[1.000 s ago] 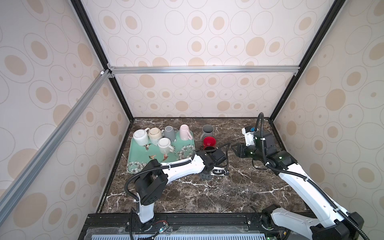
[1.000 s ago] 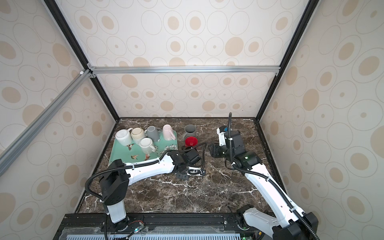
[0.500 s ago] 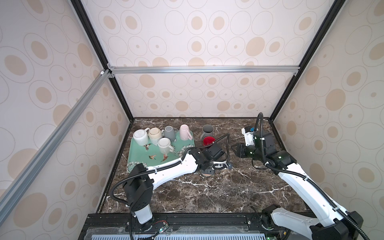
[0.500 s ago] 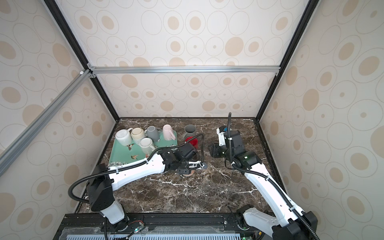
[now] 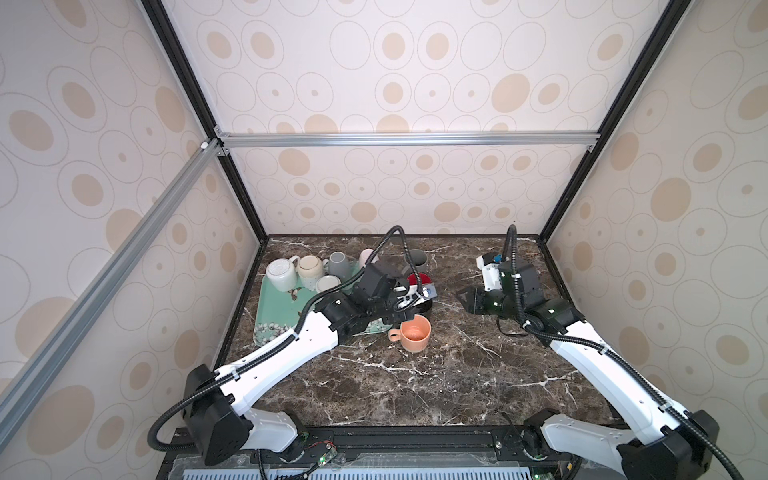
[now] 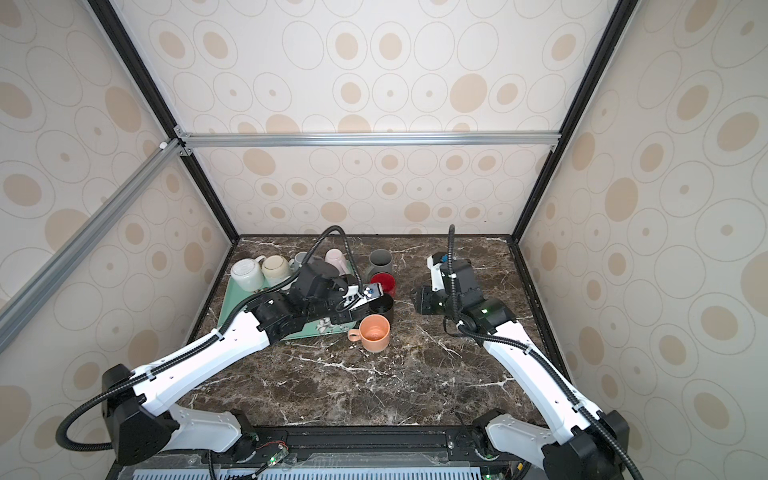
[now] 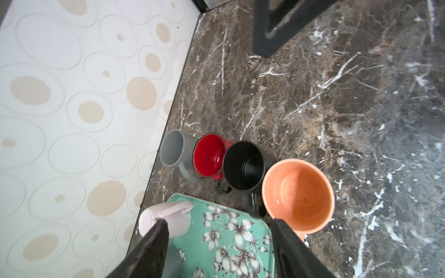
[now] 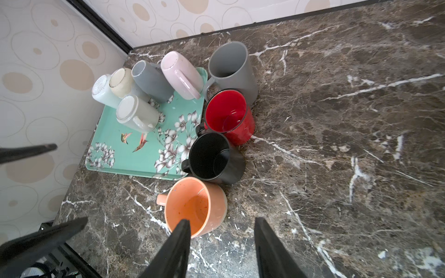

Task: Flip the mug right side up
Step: 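Move the right gripper over the white mug on the tray while the left gripper withdraws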

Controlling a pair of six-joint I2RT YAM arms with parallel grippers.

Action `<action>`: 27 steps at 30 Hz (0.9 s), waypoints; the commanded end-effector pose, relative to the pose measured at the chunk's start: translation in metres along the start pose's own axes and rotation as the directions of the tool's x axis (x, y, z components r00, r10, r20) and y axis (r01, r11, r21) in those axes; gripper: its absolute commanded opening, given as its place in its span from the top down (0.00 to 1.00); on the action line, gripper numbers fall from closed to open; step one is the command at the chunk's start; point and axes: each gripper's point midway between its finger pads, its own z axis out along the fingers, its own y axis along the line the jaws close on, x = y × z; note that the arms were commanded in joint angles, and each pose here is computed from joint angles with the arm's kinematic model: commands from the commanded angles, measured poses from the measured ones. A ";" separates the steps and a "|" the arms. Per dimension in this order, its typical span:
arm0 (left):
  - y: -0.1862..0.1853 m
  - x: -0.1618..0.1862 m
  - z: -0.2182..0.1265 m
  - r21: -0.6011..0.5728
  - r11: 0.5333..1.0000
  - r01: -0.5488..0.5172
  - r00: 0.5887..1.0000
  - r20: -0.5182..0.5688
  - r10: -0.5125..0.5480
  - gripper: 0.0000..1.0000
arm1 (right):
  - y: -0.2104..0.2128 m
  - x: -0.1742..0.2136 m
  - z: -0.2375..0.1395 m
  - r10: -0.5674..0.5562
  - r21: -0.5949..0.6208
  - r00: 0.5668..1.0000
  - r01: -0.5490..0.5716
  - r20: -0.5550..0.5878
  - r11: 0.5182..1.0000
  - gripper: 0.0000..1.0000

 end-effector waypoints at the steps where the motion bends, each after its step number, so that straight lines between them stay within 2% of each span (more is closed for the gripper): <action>1: 0.031 0.006 -0.018 -0.098 0.981 0.165 0.984 0.084 -0.157 0.28 | 0.017 -0.007 0.009 -0.025 -0.010 1.000 0.025 0.000 1.000 0.53; 7: 0.056 0.071 -0.029 -0.157 0.904 0.398 0.917 0.059 -0.394 0.24 | 0.052 -0.002 0.045 -0.129 -0.019 0.990 0.128 -0.062 0.992 0.54; 11: 0.073 0.107 -0.036 -0.226 0.814 0.535 0.843 0.086 -0.530 0.23 | 0.080 0.002 0.076 -0.197 -0.042 0.974 0.193 -0.110 0.980 0.54; 14: 0.088 0.128 -0.044 -0.240 0.708 0.664 0.747 0.157 -0.647 0.23 | 0.100 0.006 0.099 -0.231 -0.070 0.963 0.223 -0.141 0.972 0.54; 17: 0.098 0.152 -0.048 -0.235 0.581 0.779 0.625 0.222 -0.748 0.23 | 0.118 0.011 0.123 -0.257 -0.098 0.952 0.244 -0.166 0.965 0.54; 22: 0.107 0.185 -0.057 -0.216 0.375 0.901 0.430 0.340 -0.836 0.22 | 0.146 0.016 0.160 -0.295 -0.150 0.936 0.269 -0.193 0.951 0.54; 26: 0.107 0.213 -0.062 -0.158 0.174 0.972 0.227 0.431 -0.874 0.24 | 0.167 0.016 0.192 -0.334 -0.175 0.922 0.302 -0.197 0.937 0.54; 27: 0.107 0.219 -0.062 -0.148 0.134 0.980 0.187 0.443 -0.877 0.24 | 0.172 0.014 0.198 -0.345 -0.178 0.919 0.314 -0.191 0.933 0.54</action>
